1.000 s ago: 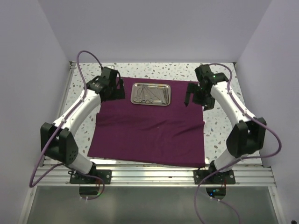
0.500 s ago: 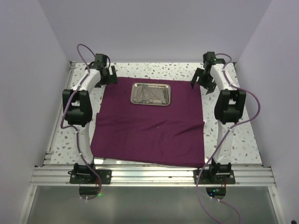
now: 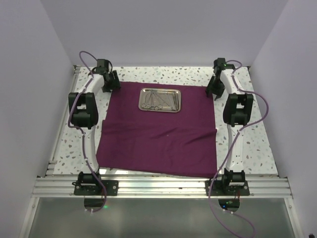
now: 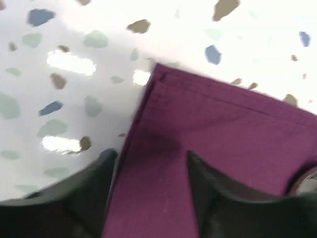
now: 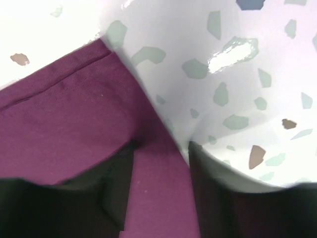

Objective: Open and lay out the surgical kit
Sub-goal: Smooth out the surgical kit at the center of the board.

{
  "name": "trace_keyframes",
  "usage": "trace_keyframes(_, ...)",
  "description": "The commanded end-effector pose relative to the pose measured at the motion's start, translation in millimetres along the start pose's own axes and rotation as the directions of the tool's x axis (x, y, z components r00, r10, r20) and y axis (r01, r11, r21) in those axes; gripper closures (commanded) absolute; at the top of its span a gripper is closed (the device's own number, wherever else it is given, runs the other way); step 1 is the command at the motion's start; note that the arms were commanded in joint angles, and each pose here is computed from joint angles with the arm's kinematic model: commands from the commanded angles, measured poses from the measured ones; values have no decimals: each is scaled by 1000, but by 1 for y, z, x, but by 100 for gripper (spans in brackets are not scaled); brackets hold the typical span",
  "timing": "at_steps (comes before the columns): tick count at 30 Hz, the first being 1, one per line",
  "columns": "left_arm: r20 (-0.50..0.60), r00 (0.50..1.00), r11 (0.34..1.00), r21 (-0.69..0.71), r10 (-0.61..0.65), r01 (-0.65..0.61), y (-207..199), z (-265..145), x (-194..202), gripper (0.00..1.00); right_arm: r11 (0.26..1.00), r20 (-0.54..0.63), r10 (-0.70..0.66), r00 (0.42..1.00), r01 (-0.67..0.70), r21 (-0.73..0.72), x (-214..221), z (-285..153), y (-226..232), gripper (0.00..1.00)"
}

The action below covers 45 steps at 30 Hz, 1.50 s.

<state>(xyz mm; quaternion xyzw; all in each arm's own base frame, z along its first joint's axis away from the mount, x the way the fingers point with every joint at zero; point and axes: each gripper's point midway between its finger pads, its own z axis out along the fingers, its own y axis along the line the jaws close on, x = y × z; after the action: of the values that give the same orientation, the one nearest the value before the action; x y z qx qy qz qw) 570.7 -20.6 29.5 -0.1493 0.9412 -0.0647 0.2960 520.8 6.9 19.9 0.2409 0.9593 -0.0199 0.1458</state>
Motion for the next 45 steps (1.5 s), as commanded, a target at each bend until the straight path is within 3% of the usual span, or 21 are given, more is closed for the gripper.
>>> trace_keyframes(1, -44, 999, 993, 113, -30, 35, -21, 20, 10, 45, 991, -83, 44, 996, -54, -122, 16, 38, 30, 65)
trace_keyframes(4, -85, 995, 977, 201, -46, 62, -37, 28, 20, 65, 982, -105, 53, 993, -71, -173, 20, 46, 45, 95)
trace_keyframes(7, -86, 994, 971, 226, -63, 81, -42, 35, 19, 100, 970, -90, 80, 993, -99, -224, 11, 47, 60, 100)
trace_keyframes(13, 50, 996, 979, 196, -68, 57, -40, 35, -30, 100, 933, 13, 157, 988, -144, -330, -34, 41, 86, 100)
trace_keyframes(18, 216, 959, 969, 207, -183, 138, -13, 24, -98, 100, 873, 104, 298, 949, -227, -431, -78, 36, 100, 100)
trace_keyframes(27, 403, 879, 964, 177, -256, 199, 28, 12, -160, 100, 875, 315, 409, 856, -271, -400, -130, 20, 84, 100)
trace_keyframes(28, 416, 871, 962, 182, -262, 202, 29, 9, -164, 96, 874, 329, 404, 854, -254, -415, -134, 17, 87, 98)
trace_keyframes(29, 429, 864, 961, 196, -264, 196, 26, 5, -169, 81, 871, 344, 397, 851, -231, -433, -139, 11, 91, 76)
trace_keyframes(30, 433, 860, 958, 211, -271, 195, 22, -2, -172, 47, 867, 363, 393, 845, -209, -453, -146, 2, 94, 3)
trace_keyframes(32, 413, 867, 954, 218, -280, 204, 18, -7, -164, 11, 876, 382, 370, 847, -181, -448, -148, -10, 93, 2)
trace_keyframes(33, 438, 855, 954, 231, -277, 191, 12, -30, -173, 1, 872, 408, 372, 834, -164, -460, -155, -36, 92, 2)
trace_keyframes(35, 420, 869, 958, 221, -264, 184, 11, -40, -162, 0, 886, 396, 351, 849, -164, -434, -142, -36, 83, 2)
trace_keyframes(37, 445, 857, 957, 234, -260, 169, 4, -80, -170, 0, 880, 443, 354, 824, -133, -456, -146, -81, 79, 2)
trace_keyframes(38, 411, 878, 962, 217, -244, 166, 6, -80, -154, 0, 892, 416, 342, 843, -152, -425, -130, -75, 70, 2)
trace_keyframes(40, 426, 874, 964, 219, -233, 150, 1, -123, -153, 0, 899, 405, 328, 854, -150, -412, -110, -100, 57, 2)
trace_keyframes(43, 357, 914, 978, 143, -194, 151, 10, -154, -111, 3, 906, 348, 302, 888, -154, -394, -63, -124, 35, 2)
trace_keyframes(44, 266, 948, 983, 90, -177, 158, 19, -145, -71, 5, 914, 322, 288, 902, -160, -372, -46, -125, 27, 2)
trace_keyframes(45, 279, 945, 985, 86, -170, 151, 18, -171, -63, 8, 917, 301, 275, 913, -154, -368, -30, -131, 22, 2)
